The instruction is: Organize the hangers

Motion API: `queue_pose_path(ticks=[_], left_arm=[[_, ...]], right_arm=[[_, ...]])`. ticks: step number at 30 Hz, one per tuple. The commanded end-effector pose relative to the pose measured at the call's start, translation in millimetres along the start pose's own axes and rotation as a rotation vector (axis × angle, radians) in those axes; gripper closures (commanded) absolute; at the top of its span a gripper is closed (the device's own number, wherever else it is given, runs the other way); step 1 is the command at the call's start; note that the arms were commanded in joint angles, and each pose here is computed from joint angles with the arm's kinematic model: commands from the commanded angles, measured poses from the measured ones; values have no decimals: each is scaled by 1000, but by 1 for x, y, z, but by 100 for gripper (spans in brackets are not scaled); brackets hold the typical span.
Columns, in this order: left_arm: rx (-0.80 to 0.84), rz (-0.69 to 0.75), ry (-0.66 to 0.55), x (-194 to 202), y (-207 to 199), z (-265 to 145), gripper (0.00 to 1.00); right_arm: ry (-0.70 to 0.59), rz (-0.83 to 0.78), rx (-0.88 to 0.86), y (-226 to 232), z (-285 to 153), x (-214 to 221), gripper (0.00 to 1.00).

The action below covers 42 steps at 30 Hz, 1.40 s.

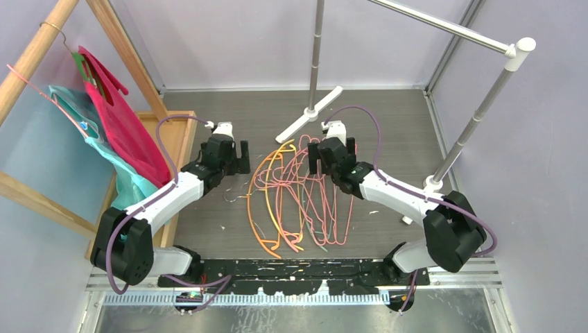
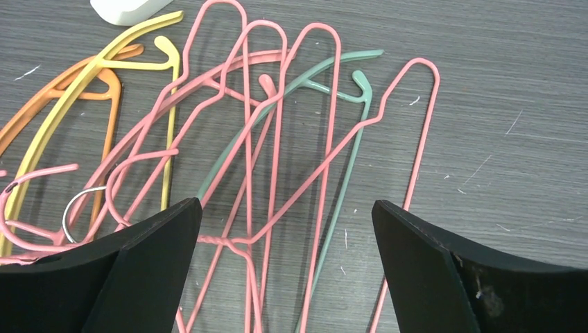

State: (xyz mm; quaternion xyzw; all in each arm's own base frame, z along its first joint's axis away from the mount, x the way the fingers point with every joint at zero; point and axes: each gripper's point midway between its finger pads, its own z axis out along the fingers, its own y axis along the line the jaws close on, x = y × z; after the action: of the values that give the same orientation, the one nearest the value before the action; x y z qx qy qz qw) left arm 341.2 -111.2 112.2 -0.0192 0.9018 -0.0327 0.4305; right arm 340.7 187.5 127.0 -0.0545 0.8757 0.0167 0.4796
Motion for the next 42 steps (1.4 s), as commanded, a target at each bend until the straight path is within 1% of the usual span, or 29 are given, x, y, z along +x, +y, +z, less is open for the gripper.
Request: queue_pose_path(ticks=[1,4,6,7,8,9,10,11,12,15,17,19,21,22,30,34,42], left_arm=[[-2,-11,-61,-21,0,-9,2],[-5,-14,-60,-20,1,-9,2],[-3,-15,-60,-20,0,-9,2],[-5,-15,-58,-19,1,-9,2],[-6,-15,-59,-19,1,-9,2],[-10,-16,-57,-18,2,-8,2],[-12,-16,-55,-18,2,-8,2],[-15,-17,-54,-17,2,-7,2],[-18,-15,-50,-16,3,-7,2],[-27,-14,-46,-15,5,-7,2],[-30,-14,-50,-15,5,-7,2],[-32,-16,-54,-15,6,-7,2],[-35,-16,-54,-16,6,-7,2],[-37,-15,-51,-15,7,-7,2],[-43,-17,-44,-10,8,-5,2],[-44,-18,-42,-9,8,-5,2],[-49,-17,-45,-9,10,-6,2]], right_arm=[[-82,38,-27,-1,-16,-19,0],[-62,30,-79,4,-20,-9,0],[-31,28,-119,10,-21,0,3],[-14,26,-138,13,-22,6,7],[3,26,-160,17,-24,12,16],[19,32,-173,18,-25,18,23],[33,37,-195,20,-27,24,29],[46,42,-215,23,-29,30,32],[60,47,-231,24,-31,36,34],[102,60,-247,22,-34,57,35],[144,65,-288,27,-38,73,37],[177,70,-310,29,-40,85,44],[208,74,-311,27,-42,96,53],[215,76,-310,26,-43,100,55],[230,78,-292,20,-45,111,55],[250,76,-284,20,-41,118,60],[280,74,-289,21,-37,133,62]])
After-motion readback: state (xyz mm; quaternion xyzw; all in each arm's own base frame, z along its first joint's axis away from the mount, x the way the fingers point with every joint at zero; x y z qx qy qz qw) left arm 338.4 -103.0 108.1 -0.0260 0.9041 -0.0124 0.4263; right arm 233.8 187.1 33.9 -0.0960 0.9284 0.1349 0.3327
